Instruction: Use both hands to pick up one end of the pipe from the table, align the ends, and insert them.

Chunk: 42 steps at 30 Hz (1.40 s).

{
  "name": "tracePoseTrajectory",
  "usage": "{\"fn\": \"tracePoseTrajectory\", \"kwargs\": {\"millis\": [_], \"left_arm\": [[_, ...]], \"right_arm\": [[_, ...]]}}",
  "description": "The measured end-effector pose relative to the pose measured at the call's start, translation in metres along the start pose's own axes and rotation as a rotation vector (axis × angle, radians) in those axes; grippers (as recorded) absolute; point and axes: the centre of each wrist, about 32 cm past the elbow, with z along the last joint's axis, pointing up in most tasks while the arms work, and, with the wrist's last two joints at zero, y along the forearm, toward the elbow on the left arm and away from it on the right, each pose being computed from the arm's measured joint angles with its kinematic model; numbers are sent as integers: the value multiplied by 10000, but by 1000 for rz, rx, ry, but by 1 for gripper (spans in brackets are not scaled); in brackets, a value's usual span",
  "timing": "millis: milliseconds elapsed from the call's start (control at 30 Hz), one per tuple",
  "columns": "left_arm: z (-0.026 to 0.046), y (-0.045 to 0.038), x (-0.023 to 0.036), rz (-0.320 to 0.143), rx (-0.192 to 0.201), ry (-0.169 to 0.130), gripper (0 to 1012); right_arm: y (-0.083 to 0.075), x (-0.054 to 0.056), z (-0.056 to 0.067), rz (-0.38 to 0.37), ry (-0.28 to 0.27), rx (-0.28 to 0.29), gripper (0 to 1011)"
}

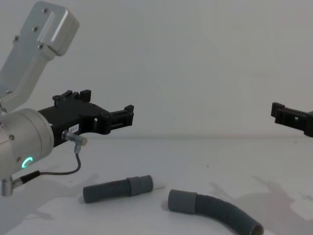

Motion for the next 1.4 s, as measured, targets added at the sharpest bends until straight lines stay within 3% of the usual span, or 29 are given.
{"fn": "tracePoseTrajectory", "kwargs": {"millis": [1200,1400], "left_arm": [[0,0,0,-1,0,0,1001],[2,-34,15,-23,-5,0,1001]], "right_arm": [[3,2,-2,-1,0,0,1000],[47,52,-1,20,-4,4,1000]]}}
